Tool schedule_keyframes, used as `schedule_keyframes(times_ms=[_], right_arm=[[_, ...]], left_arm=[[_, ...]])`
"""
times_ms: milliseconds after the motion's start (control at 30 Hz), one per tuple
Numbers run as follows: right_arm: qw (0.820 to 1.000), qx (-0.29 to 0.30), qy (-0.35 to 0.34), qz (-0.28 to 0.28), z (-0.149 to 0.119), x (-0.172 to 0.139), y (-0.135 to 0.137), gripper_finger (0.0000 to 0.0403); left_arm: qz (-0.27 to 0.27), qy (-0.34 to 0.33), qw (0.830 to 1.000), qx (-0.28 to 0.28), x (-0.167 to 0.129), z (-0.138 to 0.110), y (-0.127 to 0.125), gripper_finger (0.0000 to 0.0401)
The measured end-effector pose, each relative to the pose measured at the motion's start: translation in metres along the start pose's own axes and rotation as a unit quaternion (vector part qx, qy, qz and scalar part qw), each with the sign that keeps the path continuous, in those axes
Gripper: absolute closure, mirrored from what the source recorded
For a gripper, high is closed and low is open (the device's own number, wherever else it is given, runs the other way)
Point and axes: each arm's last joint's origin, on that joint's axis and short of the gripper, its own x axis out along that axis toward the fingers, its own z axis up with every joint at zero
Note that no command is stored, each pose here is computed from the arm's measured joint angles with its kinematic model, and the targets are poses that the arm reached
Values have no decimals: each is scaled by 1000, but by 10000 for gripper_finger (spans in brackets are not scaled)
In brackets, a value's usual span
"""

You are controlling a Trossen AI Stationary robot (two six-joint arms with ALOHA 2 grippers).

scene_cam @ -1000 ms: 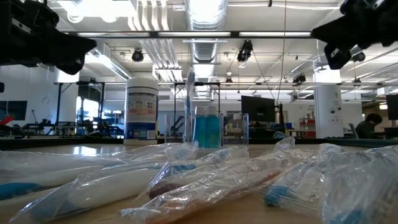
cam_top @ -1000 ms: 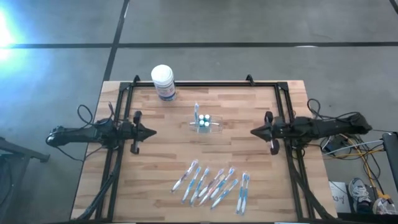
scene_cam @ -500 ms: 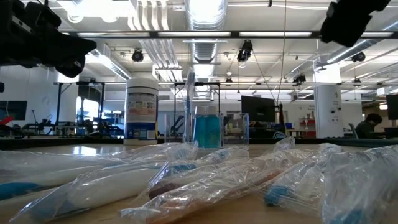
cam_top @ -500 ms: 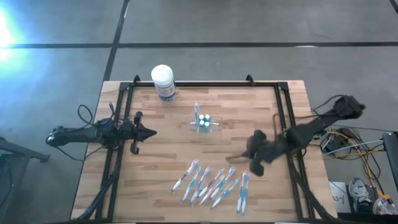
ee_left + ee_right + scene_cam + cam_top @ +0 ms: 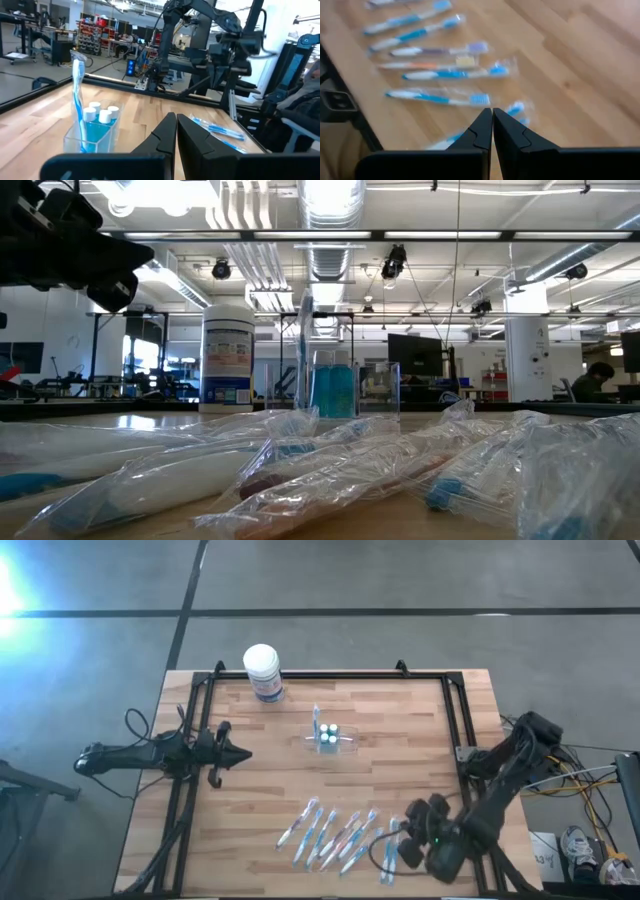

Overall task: Pick & Place toothbrushing station
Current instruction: Put the blue toothbrush into the transparent bin organizer

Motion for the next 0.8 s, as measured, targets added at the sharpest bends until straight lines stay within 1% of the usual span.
schedule_keyframes(times_ms=[67,167,367,533,667,800], right_arm=[[1000,13,23,-11,-9,7,6,390],[998,17,53,-32,-19,18,14,390],[996,43,58,-52,-28,32,25,390],[994,76,59,-58,-30,36,27,385],[991,104,58,-66,-32,41,27,353],[985,123,88,-79,-34,45,27,305]], left_arm=[[-5,2,1000,0,0,0,0,383],[-6,2,1000,0,0,0,0,382],[-6,2,1000,9,0,0,0,382],[-6,3,1000,22,0,-1,0,382],[-7,10,1000,27,0,-2,0,382],[-13,18,999,29,0,-3,0,382]])
